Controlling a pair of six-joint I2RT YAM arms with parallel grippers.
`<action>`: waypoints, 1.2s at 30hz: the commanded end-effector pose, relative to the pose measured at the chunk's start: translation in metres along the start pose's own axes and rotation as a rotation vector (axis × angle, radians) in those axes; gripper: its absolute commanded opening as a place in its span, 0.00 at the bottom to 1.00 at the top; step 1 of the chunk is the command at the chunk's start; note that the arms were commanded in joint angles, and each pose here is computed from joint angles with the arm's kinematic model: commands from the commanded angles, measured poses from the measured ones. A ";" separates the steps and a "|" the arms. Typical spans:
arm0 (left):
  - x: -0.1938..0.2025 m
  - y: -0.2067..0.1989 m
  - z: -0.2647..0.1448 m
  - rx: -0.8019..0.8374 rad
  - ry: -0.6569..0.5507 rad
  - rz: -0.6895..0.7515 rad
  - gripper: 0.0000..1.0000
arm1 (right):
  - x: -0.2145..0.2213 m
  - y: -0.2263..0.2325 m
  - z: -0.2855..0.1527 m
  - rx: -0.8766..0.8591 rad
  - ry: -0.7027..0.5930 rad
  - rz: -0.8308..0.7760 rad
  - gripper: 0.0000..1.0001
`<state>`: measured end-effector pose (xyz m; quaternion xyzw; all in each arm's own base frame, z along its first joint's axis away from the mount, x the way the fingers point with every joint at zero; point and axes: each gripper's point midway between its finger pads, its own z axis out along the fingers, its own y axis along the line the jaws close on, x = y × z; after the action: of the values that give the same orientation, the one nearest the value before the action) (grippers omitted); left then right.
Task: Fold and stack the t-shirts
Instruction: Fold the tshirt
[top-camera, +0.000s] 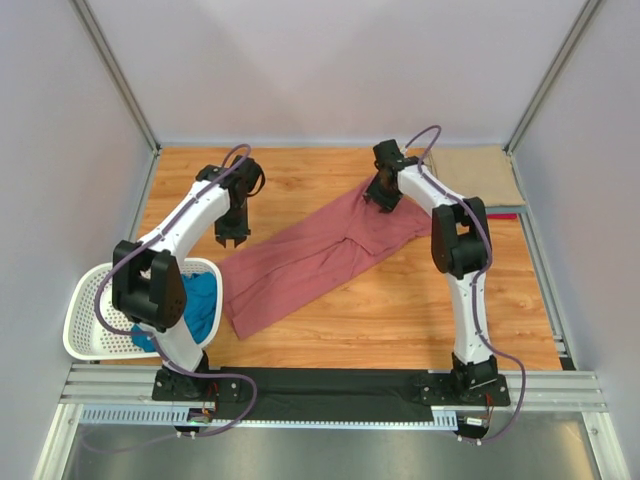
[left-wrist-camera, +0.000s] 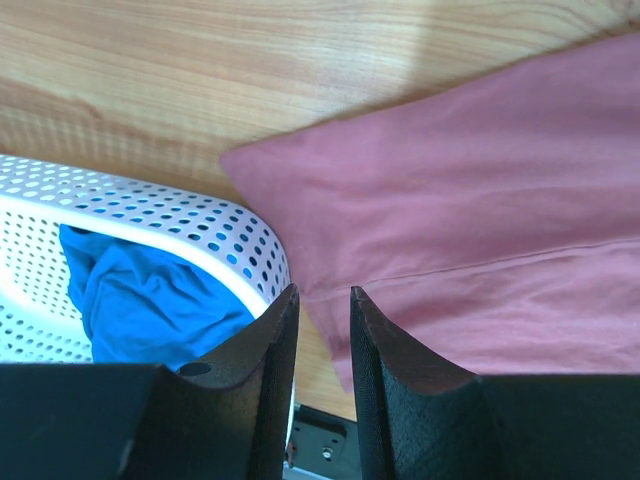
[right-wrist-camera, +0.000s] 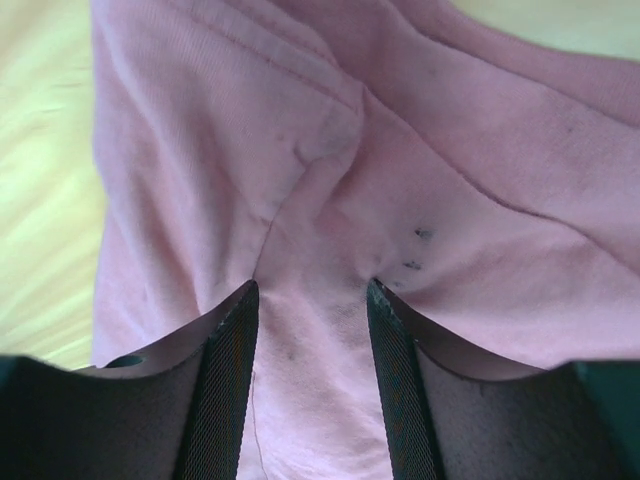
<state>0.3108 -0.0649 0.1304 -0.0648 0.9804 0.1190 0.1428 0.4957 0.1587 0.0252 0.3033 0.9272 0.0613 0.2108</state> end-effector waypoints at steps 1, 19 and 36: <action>-0.009 -0.006 0.001 0.020 -0.023 0.009 0.34 | 0.022 0.045 0.035 -0.145 0.058 -0.130 0.49; 0.073 -0.133 0.028 0.391 0.164 0.223 0.29 | -0.066 0.085 -0.105 -0.422 -0.175 -0.291 0.61; 0.144 -0.157 0.063 0.296 0.290 0.228 0.24 | -0.016 -0.027 -0.169 -0.372 -0.175 -0.222 0.61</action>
<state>0.2377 -0.2007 0.0124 0.0672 0.9975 -0.0159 0.0164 0.4290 0.1390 0.1676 0.1536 0.9146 0.1795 0.3281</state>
